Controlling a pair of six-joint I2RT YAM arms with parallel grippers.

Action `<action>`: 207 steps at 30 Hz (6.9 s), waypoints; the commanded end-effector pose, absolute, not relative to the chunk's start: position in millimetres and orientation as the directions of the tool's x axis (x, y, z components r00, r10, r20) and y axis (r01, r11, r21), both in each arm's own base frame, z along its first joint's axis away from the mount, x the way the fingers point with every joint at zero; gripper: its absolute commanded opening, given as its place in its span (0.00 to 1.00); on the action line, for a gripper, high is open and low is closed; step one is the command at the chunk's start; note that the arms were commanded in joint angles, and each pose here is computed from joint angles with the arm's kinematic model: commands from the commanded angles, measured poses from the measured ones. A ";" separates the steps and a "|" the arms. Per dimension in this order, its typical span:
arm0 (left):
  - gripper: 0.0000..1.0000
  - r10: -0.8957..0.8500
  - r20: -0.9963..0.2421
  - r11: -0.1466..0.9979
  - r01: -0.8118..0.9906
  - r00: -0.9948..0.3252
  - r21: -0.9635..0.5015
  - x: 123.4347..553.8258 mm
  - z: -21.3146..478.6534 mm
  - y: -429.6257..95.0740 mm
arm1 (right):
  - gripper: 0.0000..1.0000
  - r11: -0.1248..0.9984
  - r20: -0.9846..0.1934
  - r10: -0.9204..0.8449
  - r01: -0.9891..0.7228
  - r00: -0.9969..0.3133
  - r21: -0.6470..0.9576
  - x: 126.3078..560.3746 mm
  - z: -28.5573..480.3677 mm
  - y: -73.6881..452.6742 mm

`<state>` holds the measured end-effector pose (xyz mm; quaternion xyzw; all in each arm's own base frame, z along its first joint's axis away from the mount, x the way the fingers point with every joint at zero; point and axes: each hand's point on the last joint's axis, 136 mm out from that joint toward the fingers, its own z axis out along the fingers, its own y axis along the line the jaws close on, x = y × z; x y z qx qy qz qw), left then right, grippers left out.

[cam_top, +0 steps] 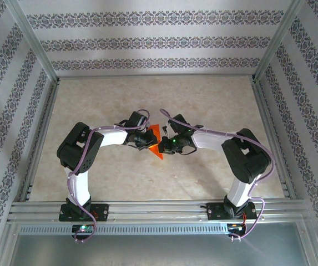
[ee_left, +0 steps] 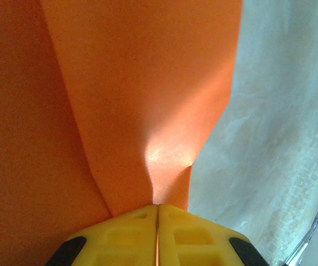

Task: Fold a paper plane with a square sheet of paper (pick it up from the middle)
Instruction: Fourth fold the wing at the center of the table, then pick up the paper from the center of the table.

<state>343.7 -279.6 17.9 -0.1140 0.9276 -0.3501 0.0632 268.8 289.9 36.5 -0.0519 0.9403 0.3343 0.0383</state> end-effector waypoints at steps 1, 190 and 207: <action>0.09 -0.286 0.017 0.785 -0.245 -0.958 -0.569 329.6 -13.0 -258.1 | 0.06 0.801 -0.105 -0.067 -0.117 -0.992 0.587 274.0 21.4 284.7; 0.56 -0.510 -0.299 0.691 -0.178 -0.807 -0.701 378.7 126.8 -195.8 | 0.45 0.642 -0.358 0.054 -0.242 -0.932 0.728 315.8 89.1 238.8; 1.00 -0.550 -0.288 0.646 -0.181 -0.784 -0.742 346.2 106.1 -168.5 | 0.33 0.578 -0.275 -0.077 -0.267 -0.958 0.771 334.9 51.8 287.5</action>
